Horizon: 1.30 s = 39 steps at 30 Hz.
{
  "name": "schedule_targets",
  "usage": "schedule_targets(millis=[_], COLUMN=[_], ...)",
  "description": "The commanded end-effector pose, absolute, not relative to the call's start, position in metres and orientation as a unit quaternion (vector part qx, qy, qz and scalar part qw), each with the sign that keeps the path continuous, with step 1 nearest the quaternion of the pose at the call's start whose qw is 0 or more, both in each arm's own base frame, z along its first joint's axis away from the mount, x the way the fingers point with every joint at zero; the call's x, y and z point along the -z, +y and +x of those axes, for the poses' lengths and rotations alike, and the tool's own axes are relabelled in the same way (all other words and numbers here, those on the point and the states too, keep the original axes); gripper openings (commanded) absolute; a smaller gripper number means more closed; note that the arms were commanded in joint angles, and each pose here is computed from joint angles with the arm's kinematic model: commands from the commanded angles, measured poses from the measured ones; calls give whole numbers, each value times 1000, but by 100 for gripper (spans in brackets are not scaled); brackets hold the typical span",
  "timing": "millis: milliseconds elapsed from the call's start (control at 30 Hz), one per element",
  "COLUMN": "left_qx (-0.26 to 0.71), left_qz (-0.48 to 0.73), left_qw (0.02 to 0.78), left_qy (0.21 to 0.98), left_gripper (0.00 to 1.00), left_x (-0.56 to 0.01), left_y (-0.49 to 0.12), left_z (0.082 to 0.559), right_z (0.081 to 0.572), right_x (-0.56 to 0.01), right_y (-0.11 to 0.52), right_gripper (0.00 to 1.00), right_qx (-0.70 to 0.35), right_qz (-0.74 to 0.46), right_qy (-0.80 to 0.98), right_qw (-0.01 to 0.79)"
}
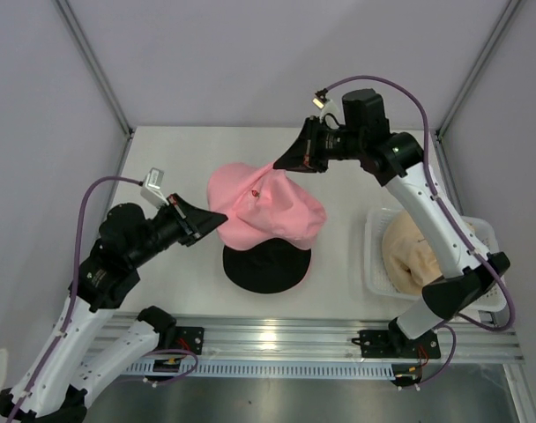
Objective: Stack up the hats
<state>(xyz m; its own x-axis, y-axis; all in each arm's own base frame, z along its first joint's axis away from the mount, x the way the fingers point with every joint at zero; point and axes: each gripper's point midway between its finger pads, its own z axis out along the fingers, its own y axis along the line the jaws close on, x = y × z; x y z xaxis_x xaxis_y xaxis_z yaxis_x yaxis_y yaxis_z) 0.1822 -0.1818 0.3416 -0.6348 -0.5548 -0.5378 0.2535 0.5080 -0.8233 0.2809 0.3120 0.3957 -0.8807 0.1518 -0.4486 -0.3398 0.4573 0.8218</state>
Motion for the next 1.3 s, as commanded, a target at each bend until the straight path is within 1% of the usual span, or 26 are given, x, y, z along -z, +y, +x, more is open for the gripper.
schedule_targets(millis=[0,100,133,200,233,300,400,467,500,700,833,933,1000,1133,1267], left_qx=[447,494,504,503,484,473,516,515,523,538,545,554,565,561,546], left_qz=[-178,-178,-184,-181,-191,-205,-188,-179,-170,-158,-140,-126,-114,-86,-76], left_qw=[373,354,344,343,352,350,349,339,344,350,326,324,332,323,330], left_qy=[793,774,771,773,778,782,759,767,761,751,760,757,747,757,766], left_gripper=[1,1,1,1,1,1,1,1,1,1,1,1,1,1,1], left_x=[-298,-308,-312,-315,-309,-302,-326,-326,-335,-360,-358,-364,-379,-381,-382], left_y=[-161,-172,-174,-174,-168,-164,-176,-183,-186,-201,-217,-225,-230,-253,-259], left_z=[171,164,162,161,164,165,166,169,168,170,157,151,150,152,154], right_z=[324,334,336,341,344,353,368,373,372,367,353,341,338,334,336], right_x=[-403,-386,-389,-385,-382,-389,-408,-409,-425,-440,-452,-465,-473,-488,-491], right_y=[296,301,302,302,303,296,287,290,289,283,270,262,256,236,217], right_gripper=[0,0,0,0,0,0,0,0,0,0,0,0,0,0,0], right_qx=[-463,-452,-452,-441,-437,-423,-420,-421,-425,-433,-424,-422,-418,-403,-394], right_qz=[-31,-28,-30,-29,-30,-31,-27,-32,-40,-44,-49,-53,-52,-46,-33], right_qy=[823,836,834,839,841,841,834,836,827,820,816,807,802,793,791], right_qw=[327,311,314,317,317,335,356,350,367,373,390,409,424,454,467])
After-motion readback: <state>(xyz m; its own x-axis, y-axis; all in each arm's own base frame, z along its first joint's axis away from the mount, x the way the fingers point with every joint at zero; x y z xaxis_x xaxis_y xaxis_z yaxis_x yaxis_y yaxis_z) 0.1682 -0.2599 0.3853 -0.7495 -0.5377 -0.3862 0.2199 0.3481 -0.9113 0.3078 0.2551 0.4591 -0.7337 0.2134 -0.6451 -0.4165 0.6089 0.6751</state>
